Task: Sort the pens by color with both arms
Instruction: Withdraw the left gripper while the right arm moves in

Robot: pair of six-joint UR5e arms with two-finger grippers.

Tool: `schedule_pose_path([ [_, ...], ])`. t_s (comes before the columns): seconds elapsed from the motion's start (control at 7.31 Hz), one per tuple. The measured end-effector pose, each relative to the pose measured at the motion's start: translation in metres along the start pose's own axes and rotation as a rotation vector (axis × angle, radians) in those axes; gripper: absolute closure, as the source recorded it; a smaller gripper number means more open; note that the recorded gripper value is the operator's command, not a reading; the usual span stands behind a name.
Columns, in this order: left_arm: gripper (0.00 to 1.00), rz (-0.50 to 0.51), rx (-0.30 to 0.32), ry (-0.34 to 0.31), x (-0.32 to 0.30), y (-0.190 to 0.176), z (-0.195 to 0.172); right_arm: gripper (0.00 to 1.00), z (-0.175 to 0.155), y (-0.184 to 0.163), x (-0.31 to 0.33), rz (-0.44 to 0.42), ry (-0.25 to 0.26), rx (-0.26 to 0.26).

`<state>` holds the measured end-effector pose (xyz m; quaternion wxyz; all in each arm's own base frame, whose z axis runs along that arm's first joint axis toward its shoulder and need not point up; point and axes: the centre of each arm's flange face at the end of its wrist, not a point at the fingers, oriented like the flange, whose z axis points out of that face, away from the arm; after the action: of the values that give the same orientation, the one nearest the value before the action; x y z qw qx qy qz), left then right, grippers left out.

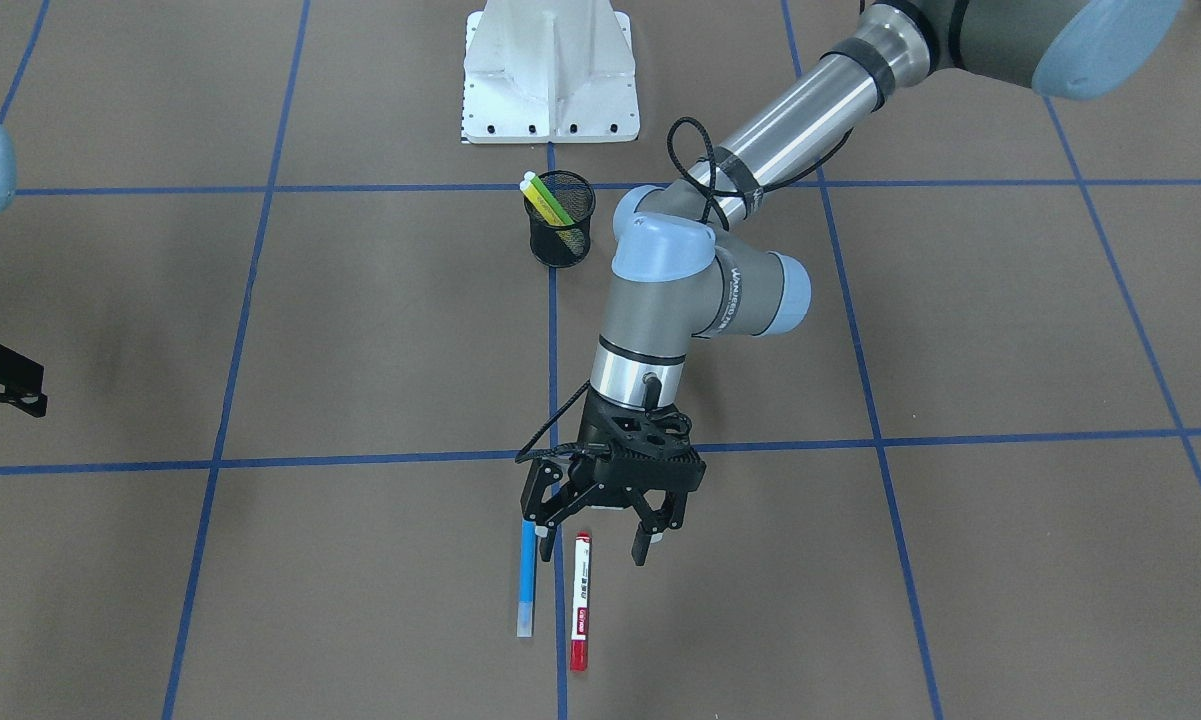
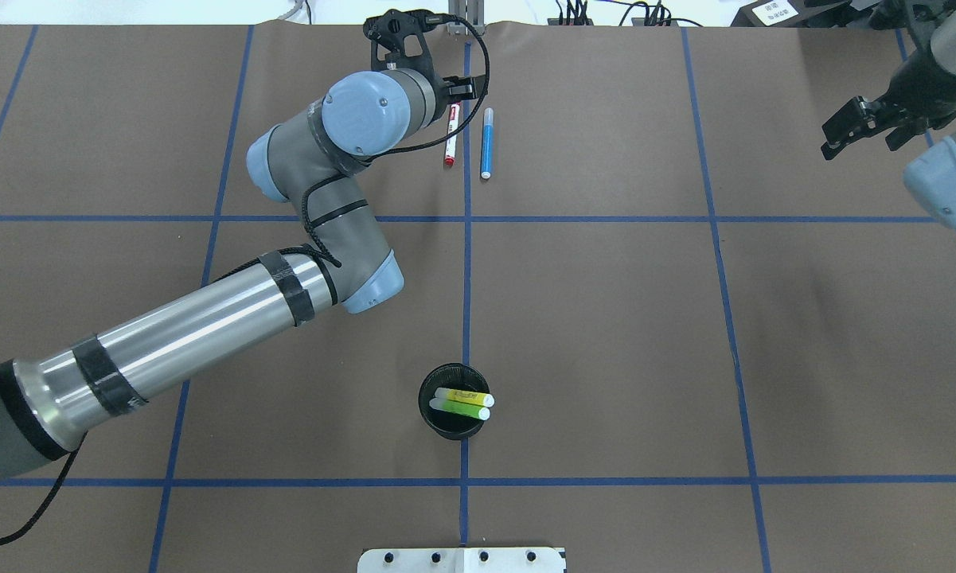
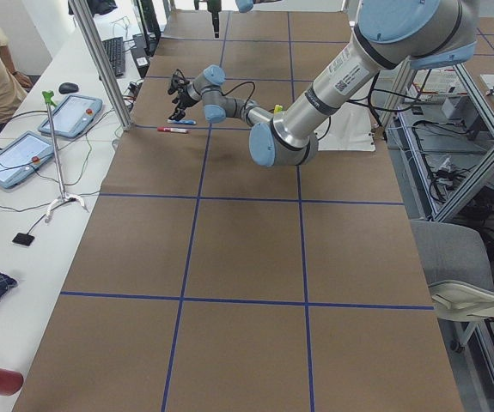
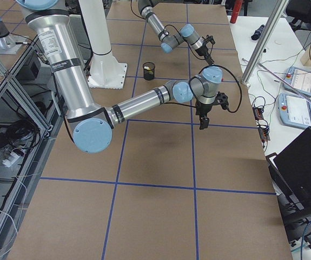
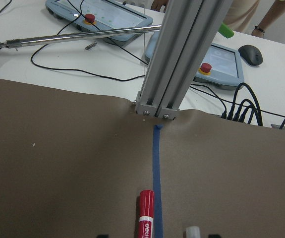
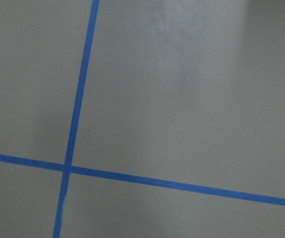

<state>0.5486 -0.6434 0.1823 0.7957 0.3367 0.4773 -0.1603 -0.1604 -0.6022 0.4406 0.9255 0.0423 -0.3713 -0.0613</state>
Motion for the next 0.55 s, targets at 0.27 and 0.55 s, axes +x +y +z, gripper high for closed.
schedule_pose_path([
  [0.27, 0.01, 0.006, -0.133, 0.001, -0.049, -0.034, -0.037, 0.0, -0.012, 0.001, -0.013, 0.03, -0.014, 0.021],
  [0.55, 0.01, 0.027, -0.271, -0.063, -0.099, -0.041, -0.088, 0.0, -0.023, 0.008, -0.049, 0.068, -0.041, 0.043],
])
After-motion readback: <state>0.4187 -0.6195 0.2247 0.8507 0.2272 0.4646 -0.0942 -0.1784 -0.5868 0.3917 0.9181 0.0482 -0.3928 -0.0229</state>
